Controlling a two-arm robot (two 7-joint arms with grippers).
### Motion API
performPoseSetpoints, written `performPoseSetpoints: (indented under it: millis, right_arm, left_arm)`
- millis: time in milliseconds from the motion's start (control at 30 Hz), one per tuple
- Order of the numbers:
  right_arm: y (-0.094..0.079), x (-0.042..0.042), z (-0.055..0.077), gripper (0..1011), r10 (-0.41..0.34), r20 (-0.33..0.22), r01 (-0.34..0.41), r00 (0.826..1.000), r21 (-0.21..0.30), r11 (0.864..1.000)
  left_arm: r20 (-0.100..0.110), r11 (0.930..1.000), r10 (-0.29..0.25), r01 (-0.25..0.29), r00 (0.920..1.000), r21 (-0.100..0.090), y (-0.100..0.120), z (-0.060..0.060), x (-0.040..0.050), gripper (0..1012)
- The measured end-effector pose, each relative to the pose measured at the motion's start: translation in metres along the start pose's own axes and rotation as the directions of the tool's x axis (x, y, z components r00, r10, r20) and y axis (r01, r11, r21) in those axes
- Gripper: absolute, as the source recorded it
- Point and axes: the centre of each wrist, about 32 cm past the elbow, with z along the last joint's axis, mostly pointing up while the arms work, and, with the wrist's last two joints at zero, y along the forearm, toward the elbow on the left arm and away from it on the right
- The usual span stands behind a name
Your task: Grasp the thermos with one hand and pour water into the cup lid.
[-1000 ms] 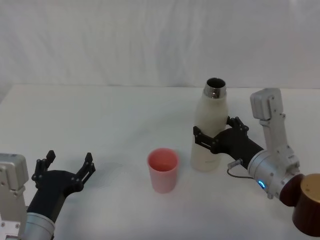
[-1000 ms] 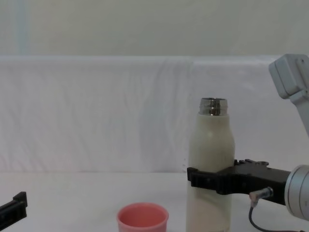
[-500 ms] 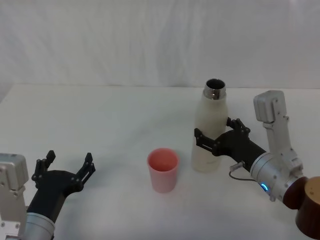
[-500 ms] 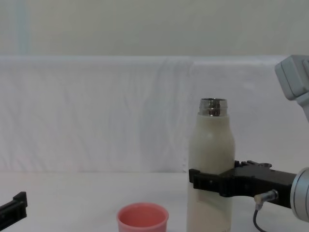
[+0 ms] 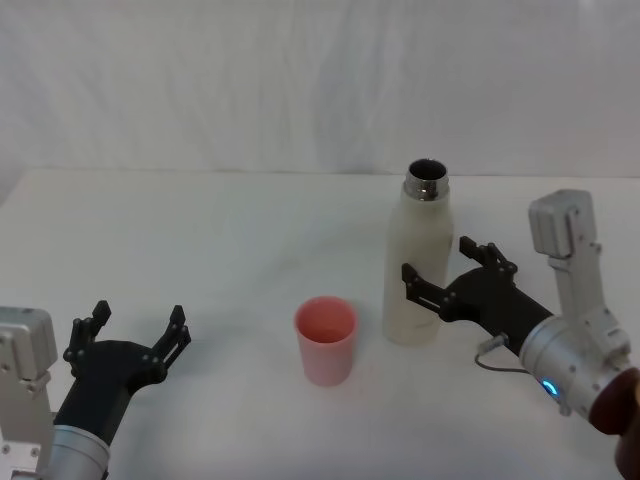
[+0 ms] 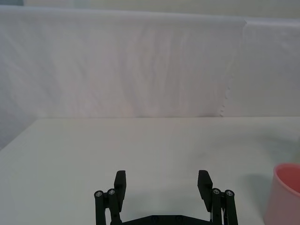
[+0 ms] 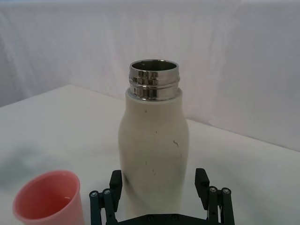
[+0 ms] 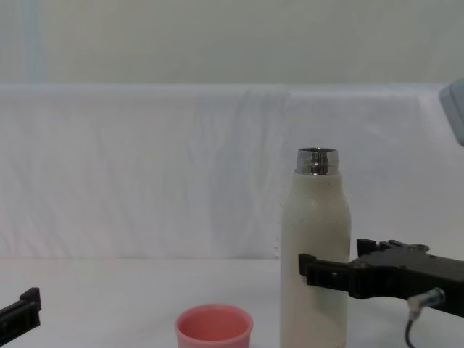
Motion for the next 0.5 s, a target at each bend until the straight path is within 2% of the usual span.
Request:
performPoseSetpoints:
  millis: [367,500]
  right_arm:
    - [-0.028,0.0015,0.0,1000,-0.007,0.007,0.007,1.0,0.019,1.0]
    - [-0.042,0.0008,-0.004,1000,-0.006,0.003,0.006,1.0,0.033,0.999]
  left_arm:
    - [0.0,1.0,0.0,0.0,1.0,0.0,0.0,0.0,0.0,1001]
    - [0.0,1.0,0.0,0.0,1.0,0.0,0.0,0.0,0.0,1001]
